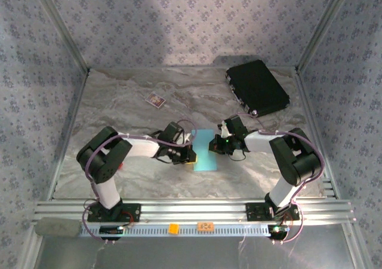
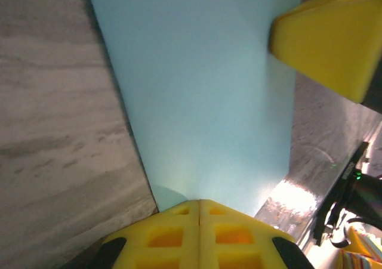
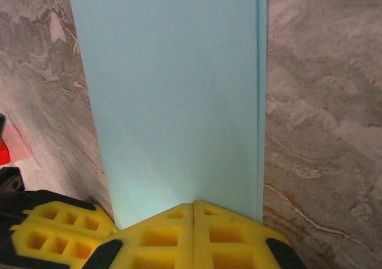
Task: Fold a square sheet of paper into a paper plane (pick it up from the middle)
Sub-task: First fold the square sheet of paper in half at the center of the table, then fold the triangle a second time at the center of the table.
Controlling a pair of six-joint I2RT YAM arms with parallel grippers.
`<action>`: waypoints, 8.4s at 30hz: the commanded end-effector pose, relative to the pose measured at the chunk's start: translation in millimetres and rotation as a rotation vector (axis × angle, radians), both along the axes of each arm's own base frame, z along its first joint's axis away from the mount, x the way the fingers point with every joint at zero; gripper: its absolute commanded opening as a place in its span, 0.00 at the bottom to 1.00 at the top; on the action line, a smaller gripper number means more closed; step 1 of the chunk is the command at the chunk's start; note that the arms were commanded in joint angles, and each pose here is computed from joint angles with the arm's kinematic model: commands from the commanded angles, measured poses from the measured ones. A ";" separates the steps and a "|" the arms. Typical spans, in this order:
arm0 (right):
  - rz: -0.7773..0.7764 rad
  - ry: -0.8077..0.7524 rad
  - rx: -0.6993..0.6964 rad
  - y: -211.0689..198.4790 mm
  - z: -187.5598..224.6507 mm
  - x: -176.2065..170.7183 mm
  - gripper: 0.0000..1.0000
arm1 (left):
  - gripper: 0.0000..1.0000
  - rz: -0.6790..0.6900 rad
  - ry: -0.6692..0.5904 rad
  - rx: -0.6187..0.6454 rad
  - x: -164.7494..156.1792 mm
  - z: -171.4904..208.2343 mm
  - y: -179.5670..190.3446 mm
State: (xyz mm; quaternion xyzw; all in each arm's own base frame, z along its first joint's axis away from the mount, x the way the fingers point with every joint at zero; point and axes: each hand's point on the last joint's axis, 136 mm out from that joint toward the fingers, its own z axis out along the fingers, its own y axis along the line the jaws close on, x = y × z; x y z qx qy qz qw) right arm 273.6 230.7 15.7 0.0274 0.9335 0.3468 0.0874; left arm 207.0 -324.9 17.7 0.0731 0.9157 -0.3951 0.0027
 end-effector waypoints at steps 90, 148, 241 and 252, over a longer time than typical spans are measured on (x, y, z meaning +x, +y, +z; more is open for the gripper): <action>-0.048 0.125 -0.133 -33.1 -33.2 -27.6 0.00 | 0.04 0.108 0.012 -0.016 135.0 -6.2 -14.6; -0.072 0.034 0.191 2.2 43.4 -30.7 0.45 | 0.03 0.117 0.034 -0.021 125.1 -14.2 -10.0; -0.130 0.066 0.264 3.8 29.5 3.6 0.15 | 0.63 -0.588 -1.341 0.573 -8.5 37.1 -60.7; -0.138 0.068 0.259 1.4 27.9 3.2 0.15 | 0.53 -0.576 -1.369 0.575 -5.3 42.8 -62.0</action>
